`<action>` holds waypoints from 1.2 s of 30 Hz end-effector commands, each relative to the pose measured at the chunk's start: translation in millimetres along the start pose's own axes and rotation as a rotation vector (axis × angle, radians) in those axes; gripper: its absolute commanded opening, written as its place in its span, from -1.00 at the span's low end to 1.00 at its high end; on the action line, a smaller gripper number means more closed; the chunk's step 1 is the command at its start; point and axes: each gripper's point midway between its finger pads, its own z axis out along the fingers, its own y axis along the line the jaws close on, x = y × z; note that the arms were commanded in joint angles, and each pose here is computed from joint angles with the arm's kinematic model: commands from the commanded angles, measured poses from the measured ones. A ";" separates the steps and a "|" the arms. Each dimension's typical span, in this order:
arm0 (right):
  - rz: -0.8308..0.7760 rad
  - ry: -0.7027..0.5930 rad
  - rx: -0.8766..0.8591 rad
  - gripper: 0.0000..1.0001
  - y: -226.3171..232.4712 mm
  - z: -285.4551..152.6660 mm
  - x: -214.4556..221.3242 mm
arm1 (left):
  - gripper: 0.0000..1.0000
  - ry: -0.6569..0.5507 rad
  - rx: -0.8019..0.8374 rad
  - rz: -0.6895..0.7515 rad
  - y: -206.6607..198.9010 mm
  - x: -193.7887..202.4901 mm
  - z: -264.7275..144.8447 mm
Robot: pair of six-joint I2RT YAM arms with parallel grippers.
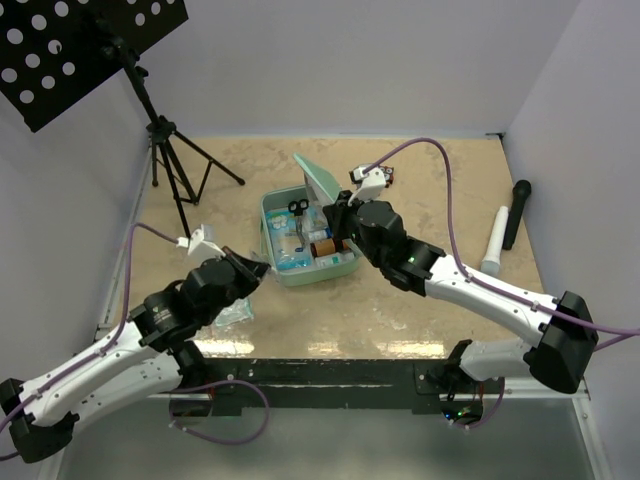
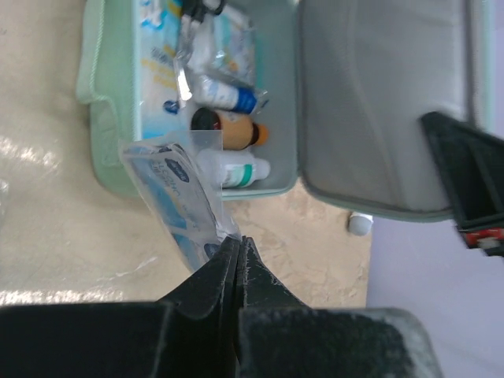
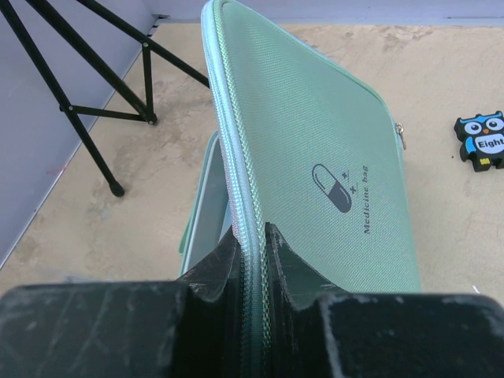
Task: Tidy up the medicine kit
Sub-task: Pick up the medical item at the center of the board, then place the medical item at the medicine box.
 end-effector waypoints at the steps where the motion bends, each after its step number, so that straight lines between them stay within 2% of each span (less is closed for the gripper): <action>1: -0.020 0.090 0.040 -1.00 -12.6 -9.3 21.4 | -1.00 -0.104 0.087 0.087 -48.4 -36.8 -11.4; 10: -0.012 0.099 0.042 -1.00 -18.2 -16.8 27.7 | -1.00 -0.190 0.269 0.225 -155.2 -68.5 1.6; 17: 0.016 0.075 0.031 -1.00 -16.9 -25.2 17.1 | -1.00 -0.185 0.456 0.146 -193.2 -80.4 26.5; 26: 0.063 0.080 0.037 -1.00 -18.5 -31.7 14.4 | -1.00 -0.127 0.569 0.195 -217.4 -69.0 35.9; 36: 0.111 0.071 0.088 -1.00 -31.6 -35.2 12.4 | -1.00 -0.070 0.605 0.197 -210.5 -51.5 46.2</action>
